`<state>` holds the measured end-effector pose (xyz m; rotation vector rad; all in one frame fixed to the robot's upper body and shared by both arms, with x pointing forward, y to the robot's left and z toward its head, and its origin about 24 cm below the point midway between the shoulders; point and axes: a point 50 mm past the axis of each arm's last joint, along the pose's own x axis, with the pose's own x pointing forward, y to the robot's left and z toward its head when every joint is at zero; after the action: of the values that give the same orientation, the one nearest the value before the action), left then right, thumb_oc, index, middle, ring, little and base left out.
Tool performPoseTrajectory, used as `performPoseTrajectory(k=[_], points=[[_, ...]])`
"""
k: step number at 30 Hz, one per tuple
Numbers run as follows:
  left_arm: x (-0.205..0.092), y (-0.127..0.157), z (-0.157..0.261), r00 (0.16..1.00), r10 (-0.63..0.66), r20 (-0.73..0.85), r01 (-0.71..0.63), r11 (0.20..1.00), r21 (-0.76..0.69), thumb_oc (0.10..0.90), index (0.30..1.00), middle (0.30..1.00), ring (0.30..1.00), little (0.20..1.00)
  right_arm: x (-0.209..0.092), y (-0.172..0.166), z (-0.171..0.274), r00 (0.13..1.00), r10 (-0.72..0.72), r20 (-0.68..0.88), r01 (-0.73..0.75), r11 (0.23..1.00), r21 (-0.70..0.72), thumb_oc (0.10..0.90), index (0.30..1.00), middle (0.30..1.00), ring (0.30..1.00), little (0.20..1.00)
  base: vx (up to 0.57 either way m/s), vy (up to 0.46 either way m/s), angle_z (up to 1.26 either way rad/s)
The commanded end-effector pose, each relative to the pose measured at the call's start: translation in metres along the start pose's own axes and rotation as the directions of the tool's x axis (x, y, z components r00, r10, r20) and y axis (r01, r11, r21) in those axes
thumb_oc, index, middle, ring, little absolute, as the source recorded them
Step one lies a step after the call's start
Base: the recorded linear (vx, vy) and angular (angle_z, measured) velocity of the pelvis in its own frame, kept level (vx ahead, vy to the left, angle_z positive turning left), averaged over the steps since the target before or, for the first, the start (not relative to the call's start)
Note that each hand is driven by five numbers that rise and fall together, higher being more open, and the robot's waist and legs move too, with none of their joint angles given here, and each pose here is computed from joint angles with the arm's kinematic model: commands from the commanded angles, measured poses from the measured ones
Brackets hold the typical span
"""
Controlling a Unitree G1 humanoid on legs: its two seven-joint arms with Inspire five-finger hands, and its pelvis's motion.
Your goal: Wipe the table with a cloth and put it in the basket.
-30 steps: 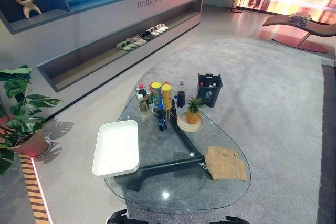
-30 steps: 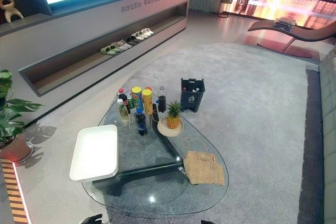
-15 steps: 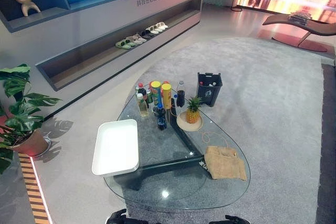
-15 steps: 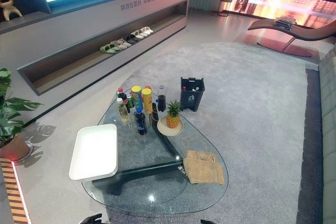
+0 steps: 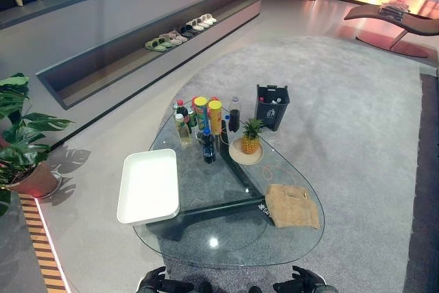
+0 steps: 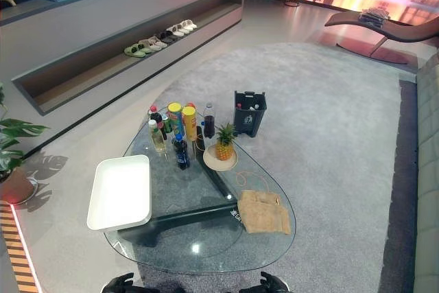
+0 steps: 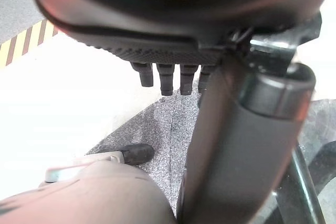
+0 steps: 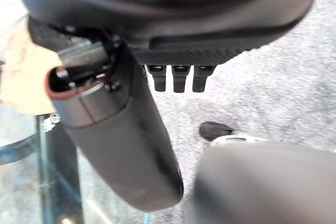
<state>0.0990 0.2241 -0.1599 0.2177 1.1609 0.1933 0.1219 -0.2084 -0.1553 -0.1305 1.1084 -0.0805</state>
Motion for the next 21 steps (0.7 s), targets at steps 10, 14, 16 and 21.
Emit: performPoseTrajectory(k=[10,14,16,21], points=[[0.001,0.005,0.035,0.988,0.04,0.147,-0.039,0.999,-0.012,0.8,0.9,0.9,0.9,0.9,-0.039,-0.004,0.149,0.785,-0.105,0.611,0.12,0.993,0.018,0.8,0.9,0.9,0.9,0.9,-0.06,-0.023,-0.07],[0.0,0.003,0.04,0.983,0.035,0.181,-0.033,0.999,-0.014,0.8,0.9,0.9,0.9,0.9,-0.059,-0.008,0.179,0.67,-0.16,0.725,0.176,0.983,0.054,0.8,0.9,0.9,0.9,0.9,-0.02,0.002,0.0],[0.0,0.003,0.045,0.978,0.038,0.203,-0.036,0.999,-0.014,0.8,0.9,0.9,0.9,0.9,-0.069,-0.011,0.191,0.604,-0.198,0.772,0.208,0.974,0.087,0.8,0.9,0.9,0.9,0.9,-0.05,-0.002,-0.01],[-0.002,0.001,0.071,0.952,0.034,0.304,-0.024,0.999,-0.034,0.8,0.9,0.9,0.9,0.9,-0.095,-0.031,0.224,0.409,-0.345,0.845,0.371,0.909,0.192,0.8,0.9,0.9,0.9,0.9,-0.04,0.008,-0.01]])
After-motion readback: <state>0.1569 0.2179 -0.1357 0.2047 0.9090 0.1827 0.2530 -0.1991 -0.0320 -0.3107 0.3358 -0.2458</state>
